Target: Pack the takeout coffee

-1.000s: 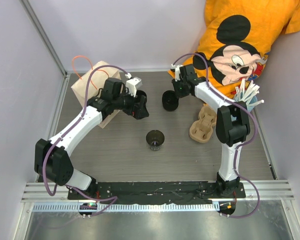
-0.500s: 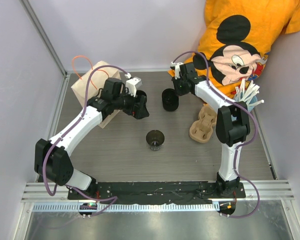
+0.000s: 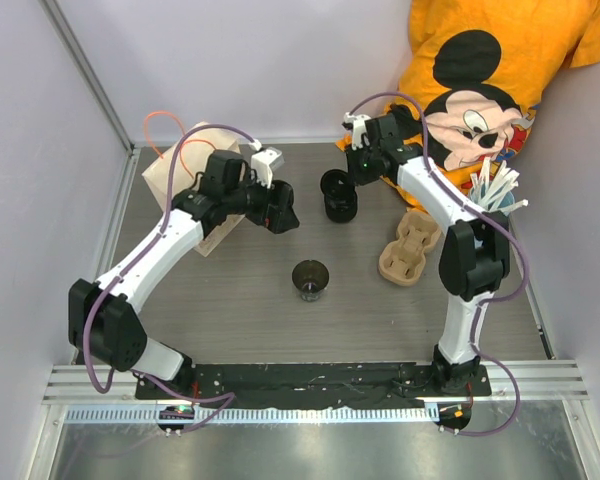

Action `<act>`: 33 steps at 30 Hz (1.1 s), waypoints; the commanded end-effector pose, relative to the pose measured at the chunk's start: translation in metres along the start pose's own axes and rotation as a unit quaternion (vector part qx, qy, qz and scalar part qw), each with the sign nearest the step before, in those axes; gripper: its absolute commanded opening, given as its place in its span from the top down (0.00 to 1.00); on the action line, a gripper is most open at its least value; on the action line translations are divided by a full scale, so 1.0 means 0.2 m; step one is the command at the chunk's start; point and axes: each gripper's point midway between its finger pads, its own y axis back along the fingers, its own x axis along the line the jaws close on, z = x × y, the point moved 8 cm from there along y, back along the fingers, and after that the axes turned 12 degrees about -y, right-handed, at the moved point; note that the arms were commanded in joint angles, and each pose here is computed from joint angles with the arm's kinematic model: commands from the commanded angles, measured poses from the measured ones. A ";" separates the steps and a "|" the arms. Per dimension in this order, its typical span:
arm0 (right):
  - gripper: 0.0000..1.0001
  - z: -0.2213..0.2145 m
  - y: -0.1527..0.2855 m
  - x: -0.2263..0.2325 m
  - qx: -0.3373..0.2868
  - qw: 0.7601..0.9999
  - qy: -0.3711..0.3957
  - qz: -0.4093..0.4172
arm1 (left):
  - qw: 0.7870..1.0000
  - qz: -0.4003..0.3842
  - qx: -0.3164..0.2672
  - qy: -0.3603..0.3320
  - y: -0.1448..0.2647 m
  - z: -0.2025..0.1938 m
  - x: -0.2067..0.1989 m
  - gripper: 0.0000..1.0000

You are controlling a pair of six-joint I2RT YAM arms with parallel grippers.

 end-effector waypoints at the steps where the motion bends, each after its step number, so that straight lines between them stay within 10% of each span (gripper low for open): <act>1: 0.85 0.17 0.33 0.12 -0.074 0.996 0.003 0.054 | 0.998 0.011 -0.051 -0.040 0.09 0.15 0.00 0.00; 18: 0.85 0.17 0.67 0.26 -0.081 0.973 -0.032 0.216 | 0.985 -0.087 -0.148 -0.033 0.22 0.39 -0.06 0.00; 33: 0.87 0.14 0.76 0.23 -0.006 0.881 -0.140 0.451 | 0.968 -0.146 -0.205 -0.007 0.29 0.44 -0.02 0.06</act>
